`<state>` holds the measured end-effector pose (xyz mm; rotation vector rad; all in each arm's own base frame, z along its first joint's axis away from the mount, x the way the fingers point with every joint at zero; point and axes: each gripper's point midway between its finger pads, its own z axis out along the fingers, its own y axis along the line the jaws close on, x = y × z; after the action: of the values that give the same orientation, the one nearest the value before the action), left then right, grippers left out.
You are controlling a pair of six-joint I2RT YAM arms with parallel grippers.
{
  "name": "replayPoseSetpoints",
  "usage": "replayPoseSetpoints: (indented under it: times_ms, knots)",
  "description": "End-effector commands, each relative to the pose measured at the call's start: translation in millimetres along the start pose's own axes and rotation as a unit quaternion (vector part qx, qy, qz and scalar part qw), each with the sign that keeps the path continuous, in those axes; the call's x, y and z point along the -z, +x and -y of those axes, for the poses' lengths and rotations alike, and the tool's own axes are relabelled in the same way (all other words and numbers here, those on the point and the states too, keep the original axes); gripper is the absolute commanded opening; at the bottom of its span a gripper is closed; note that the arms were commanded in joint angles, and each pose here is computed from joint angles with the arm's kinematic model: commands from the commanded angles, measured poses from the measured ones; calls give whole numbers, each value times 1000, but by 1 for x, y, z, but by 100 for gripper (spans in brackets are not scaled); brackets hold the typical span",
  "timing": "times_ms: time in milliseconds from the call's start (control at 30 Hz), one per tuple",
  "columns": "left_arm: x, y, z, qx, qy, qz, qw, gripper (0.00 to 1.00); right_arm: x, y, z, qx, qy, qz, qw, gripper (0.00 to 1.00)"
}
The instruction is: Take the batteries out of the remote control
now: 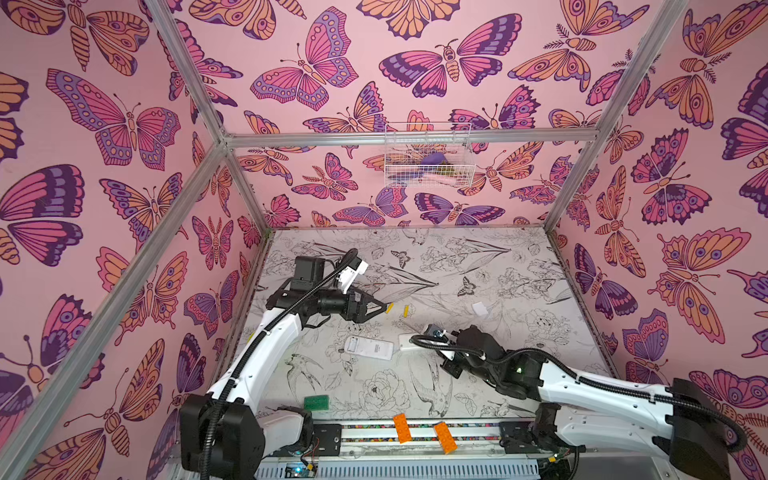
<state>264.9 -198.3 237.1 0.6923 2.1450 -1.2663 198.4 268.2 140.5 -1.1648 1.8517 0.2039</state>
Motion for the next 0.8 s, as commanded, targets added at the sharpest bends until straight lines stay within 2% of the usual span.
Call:
replayPoseSetpoints:
  times_ms: [0, 67, 300, 500, 767]
  knots:
    - [-7, 3, 6, 39, 42, 4, 998, 89, 4, -33, 23, 106, 96, 27, 989, 0]
    - [-12, 6, 4, 45, 43, 6, 998, 89, 1, -37, 22, 148, 116, 24, 982, 0]
    - [-28, 23, -13, 76, 21, 12, 997, 81, 3, -55, 17, 204, 151, 43, 966, 0]
    - [-42, 33, -8, 96, 38, 2, 995, 71, 4, -63, 13, 238, 170, 43, 955, 0]
    - [-51, 39, -3, 93, 45, -7, 995, 54, -1, -67, 11, 245, 173, 38, 953, 0]
